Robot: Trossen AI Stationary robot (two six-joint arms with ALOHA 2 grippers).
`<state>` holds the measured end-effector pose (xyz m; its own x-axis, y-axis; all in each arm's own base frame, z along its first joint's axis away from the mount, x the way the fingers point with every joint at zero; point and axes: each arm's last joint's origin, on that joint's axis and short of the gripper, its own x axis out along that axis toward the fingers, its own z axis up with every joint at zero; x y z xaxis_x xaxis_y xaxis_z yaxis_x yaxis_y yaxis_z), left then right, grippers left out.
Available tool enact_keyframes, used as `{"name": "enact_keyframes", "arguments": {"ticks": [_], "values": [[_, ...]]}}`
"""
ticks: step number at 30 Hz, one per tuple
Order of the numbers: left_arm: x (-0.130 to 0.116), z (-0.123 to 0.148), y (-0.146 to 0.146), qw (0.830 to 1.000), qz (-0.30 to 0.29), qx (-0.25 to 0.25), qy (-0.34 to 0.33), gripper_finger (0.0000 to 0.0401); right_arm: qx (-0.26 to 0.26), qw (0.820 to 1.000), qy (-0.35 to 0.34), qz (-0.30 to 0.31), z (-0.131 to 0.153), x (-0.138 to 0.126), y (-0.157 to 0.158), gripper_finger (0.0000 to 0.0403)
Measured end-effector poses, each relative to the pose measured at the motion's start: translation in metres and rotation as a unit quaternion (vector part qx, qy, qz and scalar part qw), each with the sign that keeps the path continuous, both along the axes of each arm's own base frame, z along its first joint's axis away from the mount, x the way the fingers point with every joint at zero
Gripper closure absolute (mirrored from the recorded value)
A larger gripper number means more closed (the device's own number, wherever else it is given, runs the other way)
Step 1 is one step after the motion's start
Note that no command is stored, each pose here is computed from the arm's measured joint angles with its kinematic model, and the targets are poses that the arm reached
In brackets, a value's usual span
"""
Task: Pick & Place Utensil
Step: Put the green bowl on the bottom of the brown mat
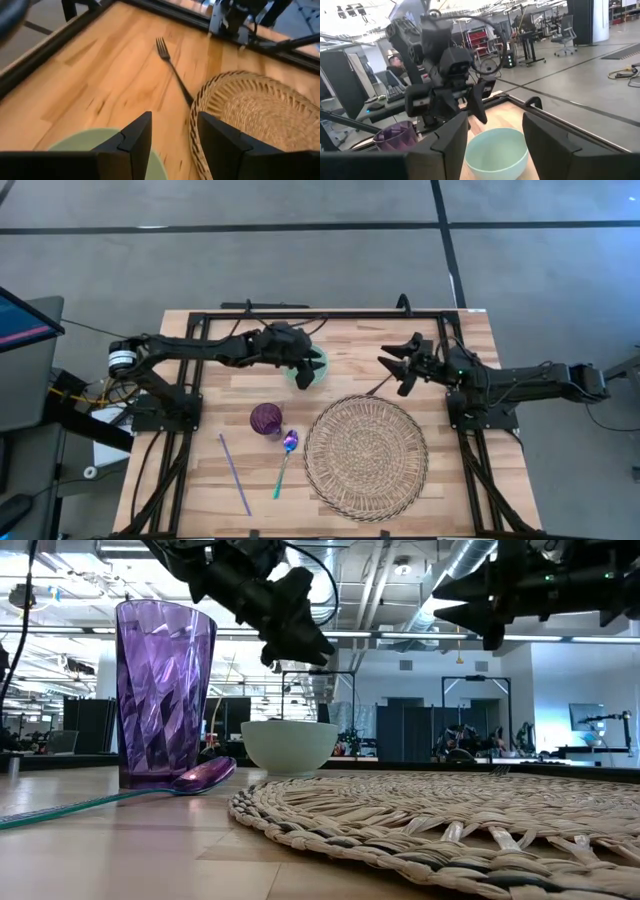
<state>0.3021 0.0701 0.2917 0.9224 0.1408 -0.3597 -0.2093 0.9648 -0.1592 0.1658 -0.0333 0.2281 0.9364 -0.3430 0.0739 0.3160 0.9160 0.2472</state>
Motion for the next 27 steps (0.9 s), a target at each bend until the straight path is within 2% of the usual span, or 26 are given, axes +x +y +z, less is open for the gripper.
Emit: {"name": "enact_keyframes", "arguments": {"ticks": [4,16,21,27], "values": [[0.000,0.002,-0.001,1.000,-0.003,-0.004,0.015,0.0245,0.000,1.000,-0.002,0.000,0.003,0.002,0.000,0.0222],[0.022,-0.052,-0.013,0.993,-0.027,-0.017,0.117,0.0264,0.000,1.000,-0.001,-0.010,0.003,0.001,-0.004,0.0221],[0.027,-0.066,-0.008,0.990,-0.005,0.006,0.142,0.0271,0.000,1.000,-0.001,-0.010,0.003,0.001,-0.004,0.0225],[0.029,-0.071,-0.006,0.988,-0.003,0.008,0.151,0.0284,0.000,1.000,0.001,-0.010,0.003,0.001,-0.004,0.0223]]}}
